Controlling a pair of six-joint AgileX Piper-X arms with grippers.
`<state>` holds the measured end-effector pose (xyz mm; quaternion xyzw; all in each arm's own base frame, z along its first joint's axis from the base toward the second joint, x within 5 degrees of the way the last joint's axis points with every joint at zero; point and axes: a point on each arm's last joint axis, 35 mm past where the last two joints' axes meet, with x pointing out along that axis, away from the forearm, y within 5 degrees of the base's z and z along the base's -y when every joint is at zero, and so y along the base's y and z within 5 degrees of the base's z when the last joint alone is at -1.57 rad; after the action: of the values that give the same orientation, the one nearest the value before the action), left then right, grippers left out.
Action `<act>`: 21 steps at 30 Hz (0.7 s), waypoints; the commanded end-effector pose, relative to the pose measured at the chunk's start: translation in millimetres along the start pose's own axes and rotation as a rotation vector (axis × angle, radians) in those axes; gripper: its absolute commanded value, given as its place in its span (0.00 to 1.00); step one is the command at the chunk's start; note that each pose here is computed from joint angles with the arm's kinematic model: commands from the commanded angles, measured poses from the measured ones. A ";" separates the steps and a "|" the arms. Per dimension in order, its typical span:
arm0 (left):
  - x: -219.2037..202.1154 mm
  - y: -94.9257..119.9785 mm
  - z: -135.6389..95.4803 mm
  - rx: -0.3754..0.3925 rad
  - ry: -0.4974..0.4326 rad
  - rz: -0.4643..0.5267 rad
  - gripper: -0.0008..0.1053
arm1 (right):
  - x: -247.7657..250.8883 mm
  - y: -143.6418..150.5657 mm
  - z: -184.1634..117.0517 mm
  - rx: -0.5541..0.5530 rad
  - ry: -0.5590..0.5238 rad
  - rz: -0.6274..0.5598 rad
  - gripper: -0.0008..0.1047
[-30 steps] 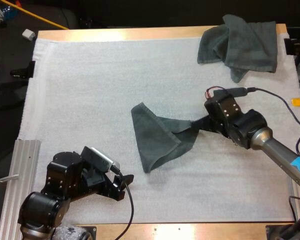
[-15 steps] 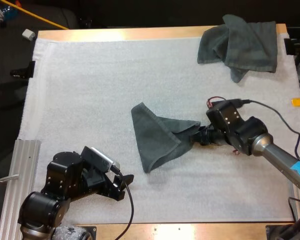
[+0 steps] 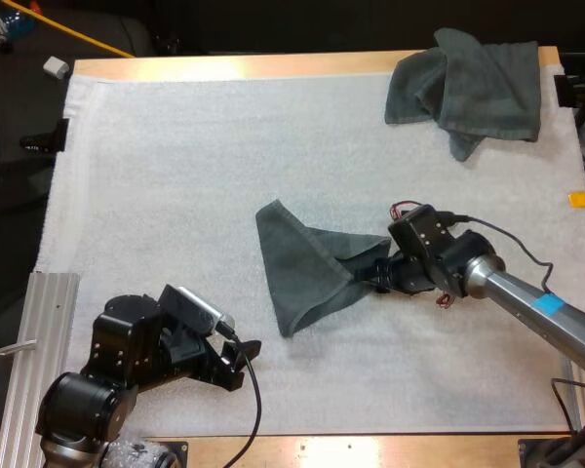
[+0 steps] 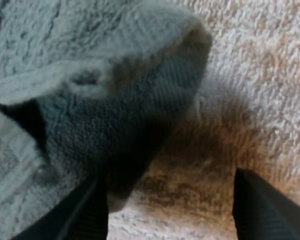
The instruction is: Pick towel from pile, fold and stack
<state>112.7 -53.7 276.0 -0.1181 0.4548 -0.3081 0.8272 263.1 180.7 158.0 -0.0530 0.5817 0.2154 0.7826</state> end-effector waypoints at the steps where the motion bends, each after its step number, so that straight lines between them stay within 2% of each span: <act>1: -0.7 -1.4 0.9 0.000 0.000 -0.010 0.65 | -3.4 1.0 2.6 -0.005 -0.016 0.014 0.51; 14: -0.4 -1.0 1.6 0.000 -0.003 -0.007 0.65 | 25.6 1.4 3.5 0.080 0.019 0.108 0.50; 16: -0.3 -0.9 1.8 0.000 -0.003 -0.007 0.65 | 28.1 1.2 3.4 0.096 0.019 0.118 0.46; 21: -1.3 -1.6 2.0 0.003 -0.006 -0.008 0.65 | 29.7 0.6 4.3 0.119 0.017 0.118 0.26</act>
<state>113.0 -53.8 275.8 -0.1181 0.4555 -0.3079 0.8269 272.4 191.0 135.0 0.0143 0.5947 0.2250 0.7717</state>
